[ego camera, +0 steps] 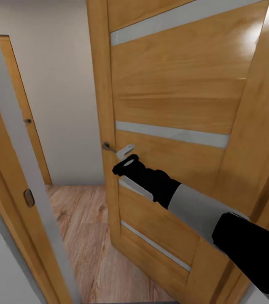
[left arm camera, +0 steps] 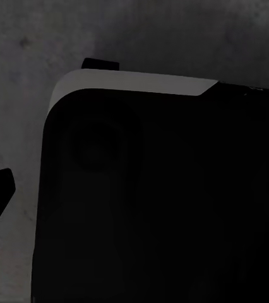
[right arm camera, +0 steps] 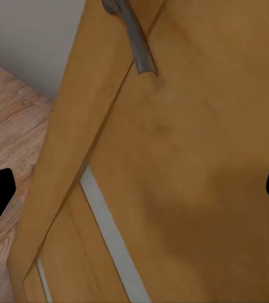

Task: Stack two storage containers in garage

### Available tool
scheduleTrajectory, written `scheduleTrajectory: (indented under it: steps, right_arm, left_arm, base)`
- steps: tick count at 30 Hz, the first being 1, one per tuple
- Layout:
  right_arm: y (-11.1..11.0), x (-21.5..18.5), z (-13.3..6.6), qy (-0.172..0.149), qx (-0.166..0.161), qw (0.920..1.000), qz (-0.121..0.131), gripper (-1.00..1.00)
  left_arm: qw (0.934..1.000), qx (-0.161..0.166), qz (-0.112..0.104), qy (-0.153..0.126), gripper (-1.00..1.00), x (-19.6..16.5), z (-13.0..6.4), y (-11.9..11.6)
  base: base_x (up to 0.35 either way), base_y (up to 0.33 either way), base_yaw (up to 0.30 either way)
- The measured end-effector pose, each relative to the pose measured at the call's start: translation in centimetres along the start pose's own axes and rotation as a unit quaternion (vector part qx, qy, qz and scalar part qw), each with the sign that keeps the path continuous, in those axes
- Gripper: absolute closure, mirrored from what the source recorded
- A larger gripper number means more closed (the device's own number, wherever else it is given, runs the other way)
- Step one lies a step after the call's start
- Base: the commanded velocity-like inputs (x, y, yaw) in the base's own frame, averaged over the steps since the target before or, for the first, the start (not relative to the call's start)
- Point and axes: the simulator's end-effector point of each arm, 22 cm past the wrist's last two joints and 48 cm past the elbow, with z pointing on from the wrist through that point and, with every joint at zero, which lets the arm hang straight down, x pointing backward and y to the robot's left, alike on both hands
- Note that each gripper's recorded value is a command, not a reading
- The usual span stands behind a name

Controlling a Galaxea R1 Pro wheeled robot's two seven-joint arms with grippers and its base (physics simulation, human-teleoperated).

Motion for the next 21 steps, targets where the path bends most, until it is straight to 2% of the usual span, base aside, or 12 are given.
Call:
scheduleTrajectory:
  steps: [6, 11, 18, 21]
  right_arm:
    - [0.1, 0.5, 0.2, 0.008, -0.004, 1.0, 0.004, -1.0]
    - [-0.1, 1.0, 0.4, 0.014, -0.001, 0.9999, 0.005, -1.0]
    - [-2.2, 4.4, 1.8, 0.054, 0.024, 0.9982, 0.006, -1.0]
    - [-2.3, 4.5, 1.9, 0.055, 0.023, 0.9982, 0.01, -1.0]
  left_arm:
    - [1.0, -0.001, -0.001, 0.0, -1.0, 0.0, 0.0, 0.1]
    - [1.0, -0.001, -0.001, 0.0, -1.0, 0.0, 0.0, 0.0]
    - [1.0, -0.001, -0.001, 0.0, -1.0, 0.0, 0.0, 0.0]
    - [1.0, -0.001, -0.001, -0.001, -1.0, -0.1, 0.0, 0.0]
  base:
    - [0.225, 0.0, 0.0]
    - [0.04, 0.0, 0.0]
    - [0.002, 0.0, 0.0]
    - [0.0, 0.0, 0.0]
